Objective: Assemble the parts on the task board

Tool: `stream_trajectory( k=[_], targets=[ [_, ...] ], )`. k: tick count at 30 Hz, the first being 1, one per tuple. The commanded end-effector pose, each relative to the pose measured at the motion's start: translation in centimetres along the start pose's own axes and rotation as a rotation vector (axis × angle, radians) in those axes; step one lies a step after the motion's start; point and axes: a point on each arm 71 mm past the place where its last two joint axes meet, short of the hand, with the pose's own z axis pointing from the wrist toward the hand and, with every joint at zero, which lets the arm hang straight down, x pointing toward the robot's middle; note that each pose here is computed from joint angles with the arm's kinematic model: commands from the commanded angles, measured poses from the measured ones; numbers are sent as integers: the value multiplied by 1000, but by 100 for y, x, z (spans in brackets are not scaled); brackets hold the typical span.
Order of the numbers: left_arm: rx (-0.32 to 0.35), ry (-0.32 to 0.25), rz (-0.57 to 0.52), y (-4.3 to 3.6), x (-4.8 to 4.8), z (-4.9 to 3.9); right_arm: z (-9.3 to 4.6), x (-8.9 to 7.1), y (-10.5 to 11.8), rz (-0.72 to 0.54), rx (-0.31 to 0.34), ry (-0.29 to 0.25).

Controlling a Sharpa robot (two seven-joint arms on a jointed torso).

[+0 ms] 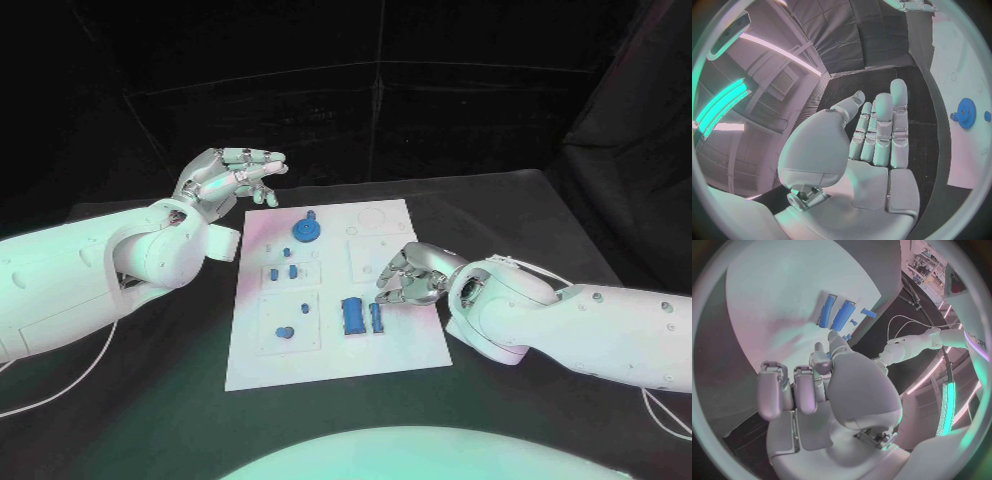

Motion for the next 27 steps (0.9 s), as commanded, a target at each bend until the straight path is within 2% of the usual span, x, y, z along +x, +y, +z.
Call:
stream_trajectory(
  k=[1, 14, 27],
  targets=[
    [5, 5, -5, -14, 3, 3, -10, 0, 67, -20, -94, 6],
    [0, 2, -4, -11, -1, 2, 7, 104, 52, -63, -85, 112],
    [-2, -8, 1, -10, -10, 2, 17, 169, 35, -88, -71, 156]
  ],
)
